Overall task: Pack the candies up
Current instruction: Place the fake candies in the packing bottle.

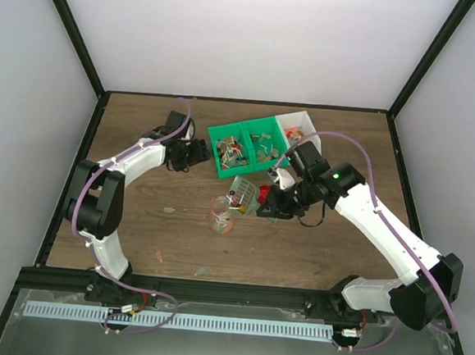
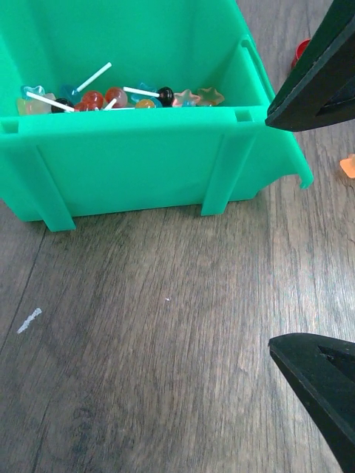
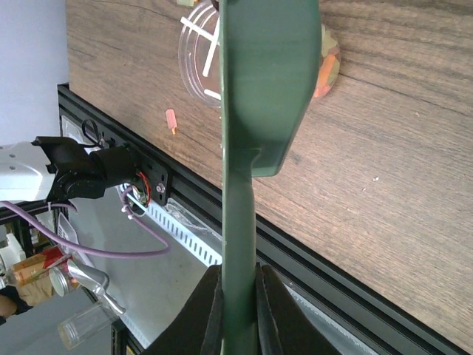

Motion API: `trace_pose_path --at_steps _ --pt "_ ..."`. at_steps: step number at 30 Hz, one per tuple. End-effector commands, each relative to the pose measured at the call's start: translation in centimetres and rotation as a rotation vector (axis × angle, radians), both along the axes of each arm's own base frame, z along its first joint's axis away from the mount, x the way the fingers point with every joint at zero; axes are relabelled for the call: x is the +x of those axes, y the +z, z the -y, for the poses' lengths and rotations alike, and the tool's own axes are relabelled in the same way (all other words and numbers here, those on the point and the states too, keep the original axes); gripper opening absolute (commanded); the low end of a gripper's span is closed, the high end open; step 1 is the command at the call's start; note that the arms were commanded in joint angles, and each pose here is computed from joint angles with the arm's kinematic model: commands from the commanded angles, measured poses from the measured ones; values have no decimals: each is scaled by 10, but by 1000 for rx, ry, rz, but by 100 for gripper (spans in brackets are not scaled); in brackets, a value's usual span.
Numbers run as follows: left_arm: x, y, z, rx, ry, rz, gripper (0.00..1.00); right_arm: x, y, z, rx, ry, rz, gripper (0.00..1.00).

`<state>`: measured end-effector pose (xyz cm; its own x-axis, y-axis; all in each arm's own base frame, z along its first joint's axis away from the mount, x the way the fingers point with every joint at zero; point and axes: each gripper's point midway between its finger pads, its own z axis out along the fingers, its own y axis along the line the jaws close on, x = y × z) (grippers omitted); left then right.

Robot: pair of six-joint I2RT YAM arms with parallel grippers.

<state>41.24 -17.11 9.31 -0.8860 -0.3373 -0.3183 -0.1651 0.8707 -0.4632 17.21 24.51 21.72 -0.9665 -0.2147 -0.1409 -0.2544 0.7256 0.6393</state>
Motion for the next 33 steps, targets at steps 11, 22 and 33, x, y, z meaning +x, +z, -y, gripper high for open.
trace_pose_path --at_steps 11,22,33 --pt "1 6 0 -19 -3 30 77 -2 16 3 -24 35 34 1" --pt "1 7 1 -29 1 32 77 -5 15 10 -66 38 29 1" --pt "1 5 2 -35 3 28 78 -1 25 10 -79 29 40 1"
